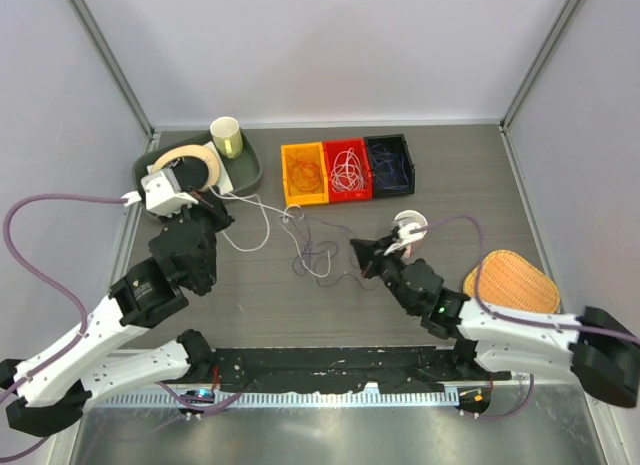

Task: Untangle the cables
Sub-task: Untie the cable.

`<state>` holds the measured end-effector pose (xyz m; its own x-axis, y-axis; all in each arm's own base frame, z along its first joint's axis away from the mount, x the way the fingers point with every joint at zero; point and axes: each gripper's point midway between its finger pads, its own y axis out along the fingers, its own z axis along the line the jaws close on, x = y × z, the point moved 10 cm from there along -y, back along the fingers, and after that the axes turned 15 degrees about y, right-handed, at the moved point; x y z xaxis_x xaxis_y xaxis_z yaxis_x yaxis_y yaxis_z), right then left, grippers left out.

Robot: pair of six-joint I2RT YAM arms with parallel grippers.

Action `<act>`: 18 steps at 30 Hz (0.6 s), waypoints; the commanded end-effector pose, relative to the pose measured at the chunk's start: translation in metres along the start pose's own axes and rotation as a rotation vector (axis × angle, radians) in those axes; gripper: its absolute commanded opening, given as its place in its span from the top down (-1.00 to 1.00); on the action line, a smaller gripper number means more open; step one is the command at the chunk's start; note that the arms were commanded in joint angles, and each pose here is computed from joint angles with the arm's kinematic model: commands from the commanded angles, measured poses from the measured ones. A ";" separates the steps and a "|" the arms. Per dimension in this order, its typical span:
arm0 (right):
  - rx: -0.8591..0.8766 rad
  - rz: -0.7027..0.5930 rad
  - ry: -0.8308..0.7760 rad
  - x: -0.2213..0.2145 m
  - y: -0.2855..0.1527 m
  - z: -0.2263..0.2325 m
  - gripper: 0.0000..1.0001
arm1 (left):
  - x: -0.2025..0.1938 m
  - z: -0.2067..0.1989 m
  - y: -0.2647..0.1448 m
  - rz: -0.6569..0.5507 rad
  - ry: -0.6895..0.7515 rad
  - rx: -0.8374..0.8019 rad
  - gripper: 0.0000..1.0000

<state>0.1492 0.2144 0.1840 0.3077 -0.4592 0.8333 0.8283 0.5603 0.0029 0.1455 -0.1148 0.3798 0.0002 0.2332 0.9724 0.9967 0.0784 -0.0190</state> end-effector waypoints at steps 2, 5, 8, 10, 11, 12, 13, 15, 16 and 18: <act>-0.521 -0.153 0.122 0.039 -0.041 -0.054 0.98 | 0.013 0.038 0.013 -0.109 0.021 0.386 1.00; -0.636 -0.225 0.183 0.064 -0.067 -0.072 0.98 | 0.007 0.050 0.023 -0.086 0.017 0.423 0.99; -0.724 -0.266 0.174 0.086 -0.083 -0.077 0.99 | -0.005 0.057 0.042 -0.031 0.048 0.469 0.99; -0.794 -0.269 0.135 0.093 -0.089 -0.079 0.99 | -0.012 0.063 0.059 0.017 0.055 0.511 1.00; -0.804 -0.281 0.133 0.101 -0.087 -0.075 0.99 | -0.019 0.067 0.062 0.054 0.060 0.533 1.00; -0.791 -0.272 0.133 0.103 -0.086 -0.072 0.99 | -0.021 0.070 0.065 0.074 0.064 0.543 1.00; -0.765 -0.257 0.130 0.105 -0.083 -0.068 0.99 | -0.027 0.072 0.071 0.106 0.068 0.533 1.00; -0.671 -0.242 0.095 0.113 -0.075 -0.059 0.99 | -0.032 0.070 0.072 0.116 0.061 0.496 1.00; -0.574 -0.195 0.094 0.112 -0.070 -0.052 0.99 | -0.038 0.068 0.071 0.135 0.053 0.448 1.00; -0.428 -0.204 0.060 0.122 -0.062 -0.038 0.99 | -0.041 0.066 0.068 0.139 0.027 0.385 1.00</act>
<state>0.1483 0.0821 0.2322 0.1243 -0.5990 0.7910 0.9750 -0.0742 -0.2094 0.2155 -0.0492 0.3217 0.1601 0.1585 0.9743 0.8170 0.5326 -0.2209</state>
